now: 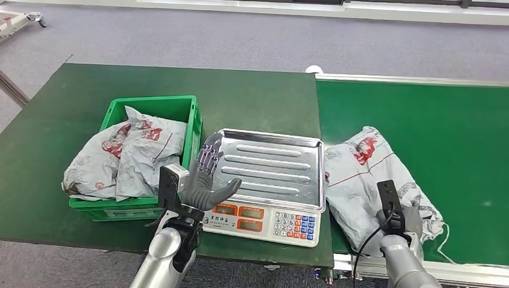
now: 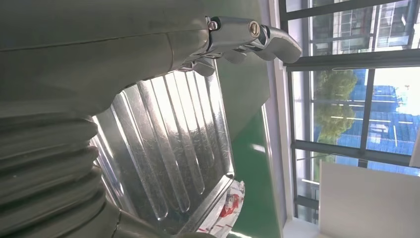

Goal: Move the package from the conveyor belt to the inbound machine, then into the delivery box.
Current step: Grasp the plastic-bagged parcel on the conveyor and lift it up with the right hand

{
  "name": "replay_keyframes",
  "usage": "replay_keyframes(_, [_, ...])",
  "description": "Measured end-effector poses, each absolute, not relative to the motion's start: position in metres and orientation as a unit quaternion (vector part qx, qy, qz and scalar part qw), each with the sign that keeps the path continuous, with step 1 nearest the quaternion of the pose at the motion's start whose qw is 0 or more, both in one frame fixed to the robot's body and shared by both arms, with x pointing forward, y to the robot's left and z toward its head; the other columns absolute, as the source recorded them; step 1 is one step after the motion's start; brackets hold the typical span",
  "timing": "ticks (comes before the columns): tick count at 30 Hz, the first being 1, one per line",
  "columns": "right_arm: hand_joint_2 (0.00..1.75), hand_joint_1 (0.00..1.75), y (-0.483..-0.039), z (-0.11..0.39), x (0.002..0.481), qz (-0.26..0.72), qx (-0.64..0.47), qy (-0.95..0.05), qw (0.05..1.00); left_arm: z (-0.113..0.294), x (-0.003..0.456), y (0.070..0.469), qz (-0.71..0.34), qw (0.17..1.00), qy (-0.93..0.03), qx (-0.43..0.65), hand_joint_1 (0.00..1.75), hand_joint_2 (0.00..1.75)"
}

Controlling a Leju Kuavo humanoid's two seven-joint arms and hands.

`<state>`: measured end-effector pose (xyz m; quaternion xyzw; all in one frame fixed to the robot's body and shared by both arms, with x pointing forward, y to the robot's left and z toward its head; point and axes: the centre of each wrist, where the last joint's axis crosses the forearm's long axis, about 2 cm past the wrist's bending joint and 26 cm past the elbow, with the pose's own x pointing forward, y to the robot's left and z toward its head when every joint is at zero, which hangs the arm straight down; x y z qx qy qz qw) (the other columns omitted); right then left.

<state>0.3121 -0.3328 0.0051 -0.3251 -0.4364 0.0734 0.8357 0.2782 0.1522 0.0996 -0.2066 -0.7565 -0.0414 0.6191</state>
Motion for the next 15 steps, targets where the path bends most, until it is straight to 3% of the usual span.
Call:
replay_keyframes(12, [1.75,0.03,-0.313,0.002,0.311,0.062,-0.264,-0.449,0.851,0.099,0.278,0.152,-0.042,0.620,-0.756,-0.207,0.00,1.75])
replay_keyframes(15, [1.75,1.34,-0.311,0.000,0.310,0.029,-0.228,-0.479,0.847,0.099,0.278,0.151,-0.042,0.620,-0.755,-0.208,0.00,1.75])
